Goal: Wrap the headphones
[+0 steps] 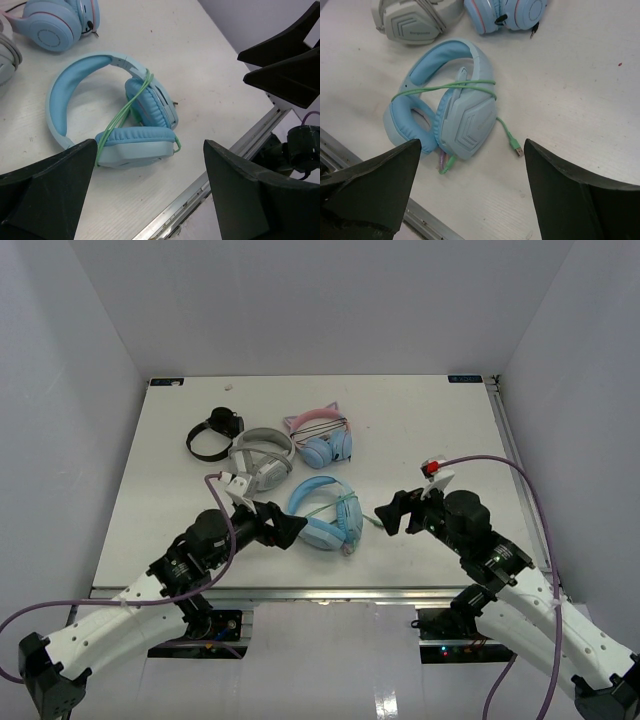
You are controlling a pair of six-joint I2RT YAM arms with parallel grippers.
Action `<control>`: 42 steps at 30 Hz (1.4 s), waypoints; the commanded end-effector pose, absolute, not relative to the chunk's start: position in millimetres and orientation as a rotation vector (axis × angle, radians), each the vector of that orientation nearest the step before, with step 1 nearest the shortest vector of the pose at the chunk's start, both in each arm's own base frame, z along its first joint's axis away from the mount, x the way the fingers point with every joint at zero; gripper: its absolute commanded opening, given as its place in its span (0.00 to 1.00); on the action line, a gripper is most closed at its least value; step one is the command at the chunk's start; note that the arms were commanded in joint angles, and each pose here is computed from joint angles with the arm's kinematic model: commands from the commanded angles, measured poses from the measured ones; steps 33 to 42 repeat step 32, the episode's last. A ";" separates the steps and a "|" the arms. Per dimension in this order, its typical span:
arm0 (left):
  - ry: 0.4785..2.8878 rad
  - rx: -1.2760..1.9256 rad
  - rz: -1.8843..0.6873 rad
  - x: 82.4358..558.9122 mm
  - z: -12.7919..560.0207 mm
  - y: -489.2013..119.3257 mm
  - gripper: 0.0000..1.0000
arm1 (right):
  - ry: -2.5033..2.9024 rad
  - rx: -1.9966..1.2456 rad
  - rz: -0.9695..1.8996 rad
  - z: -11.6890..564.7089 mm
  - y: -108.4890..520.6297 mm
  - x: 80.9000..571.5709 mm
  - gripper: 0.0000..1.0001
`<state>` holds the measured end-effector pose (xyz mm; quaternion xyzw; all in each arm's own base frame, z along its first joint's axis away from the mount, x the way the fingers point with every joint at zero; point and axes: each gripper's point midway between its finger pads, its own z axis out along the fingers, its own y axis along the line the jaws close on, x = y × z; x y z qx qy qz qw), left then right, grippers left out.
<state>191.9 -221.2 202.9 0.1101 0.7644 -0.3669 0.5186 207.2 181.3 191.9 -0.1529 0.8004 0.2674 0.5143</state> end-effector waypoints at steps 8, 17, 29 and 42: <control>1.781 0.197 -0.857 194.7 210.2 -211.0 0.98 | 1.779 -0.214 0.620 227.7 160.7 212.2 0.90; 1.767 0.187 -0.856 194.4 212.7 -208.4 0.98 | 1.777 -0.217 0.608 227.3 158.6 212.1 0.90; 1.767 0.193 -0.847 194.1 212.9 -208.2 0.98 | 1.799 -0.232 0.598 220.8 160.7 213.7 0.90; 1.770 0.192 -0.841 194.8 212.0 -208.1 0.98 | 1.798 -0.232 0.600 221.0 160.7 213.3 0.90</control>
